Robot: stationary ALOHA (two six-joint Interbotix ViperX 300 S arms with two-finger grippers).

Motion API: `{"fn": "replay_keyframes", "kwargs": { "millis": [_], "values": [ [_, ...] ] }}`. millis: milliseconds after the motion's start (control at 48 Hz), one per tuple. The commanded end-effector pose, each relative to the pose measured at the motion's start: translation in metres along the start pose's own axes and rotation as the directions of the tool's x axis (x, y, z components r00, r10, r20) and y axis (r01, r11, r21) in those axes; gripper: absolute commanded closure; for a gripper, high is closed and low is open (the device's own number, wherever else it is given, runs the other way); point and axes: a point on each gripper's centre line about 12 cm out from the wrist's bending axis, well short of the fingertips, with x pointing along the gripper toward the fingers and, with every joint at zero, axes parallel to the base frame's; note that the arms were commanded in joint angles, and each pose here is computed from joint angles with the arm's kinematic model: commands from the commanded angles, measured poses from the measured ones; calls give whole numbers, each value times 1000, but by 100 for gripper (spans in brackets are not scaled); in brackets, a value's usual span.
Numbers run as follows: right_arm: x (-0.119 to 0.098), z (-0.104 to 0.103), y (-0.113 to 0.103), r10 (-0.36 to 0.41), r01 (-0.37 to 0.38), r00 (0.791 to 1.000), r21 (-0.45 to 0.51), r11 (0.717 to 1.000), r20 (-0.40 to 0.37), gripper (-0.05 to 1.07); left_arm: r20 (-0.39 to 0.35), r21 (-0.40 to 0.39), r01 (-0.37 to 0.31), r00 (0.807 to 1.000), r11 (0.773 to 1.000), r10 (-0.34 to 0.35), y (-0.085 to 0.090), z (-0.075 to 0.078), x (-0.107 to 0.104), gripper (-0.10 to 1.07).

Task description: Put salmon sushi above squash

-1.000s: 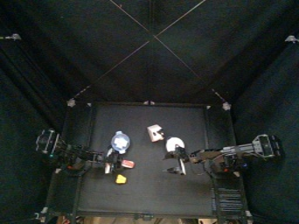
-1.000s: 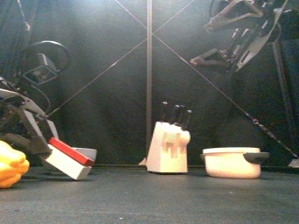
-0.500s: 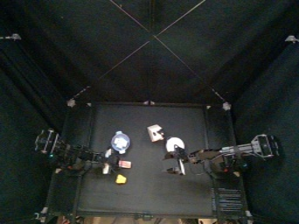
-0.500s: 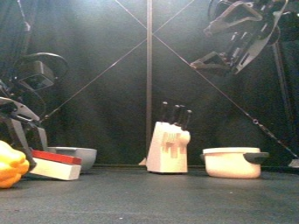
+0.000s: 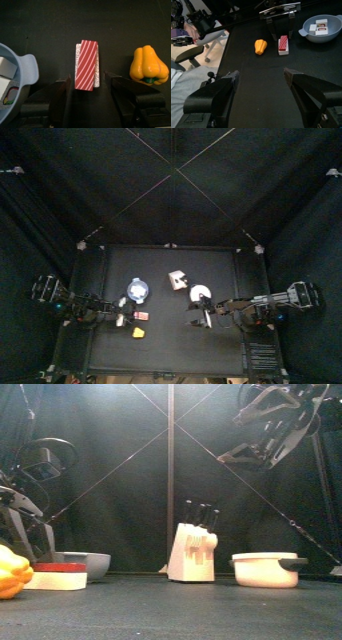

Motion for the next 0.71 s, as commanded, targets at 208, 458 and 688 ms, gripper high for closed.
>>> {"fn": "replay_keyframes", "kwargs": {
  "millis": [208, 458, 688],
  "values": [
    [0, 8, 3, 12, -12, 1000, 8, 1000, 27, 2, 99, 5, 5, 995, 1000, -5, -1, 20, -11, 5],
    [1, 5, 6, 20, -20, 1000, 18, 1000, 18, 2, 171, -4, 8, 985, 1000, -7, -1, 34, -21, 5],
    [1, 2, 7, 19, -19, 1000, 41, 999, 14, 2, 194, -47, 17, 981, 999, -7, -2, 48, -27, 5]
  ]
}}
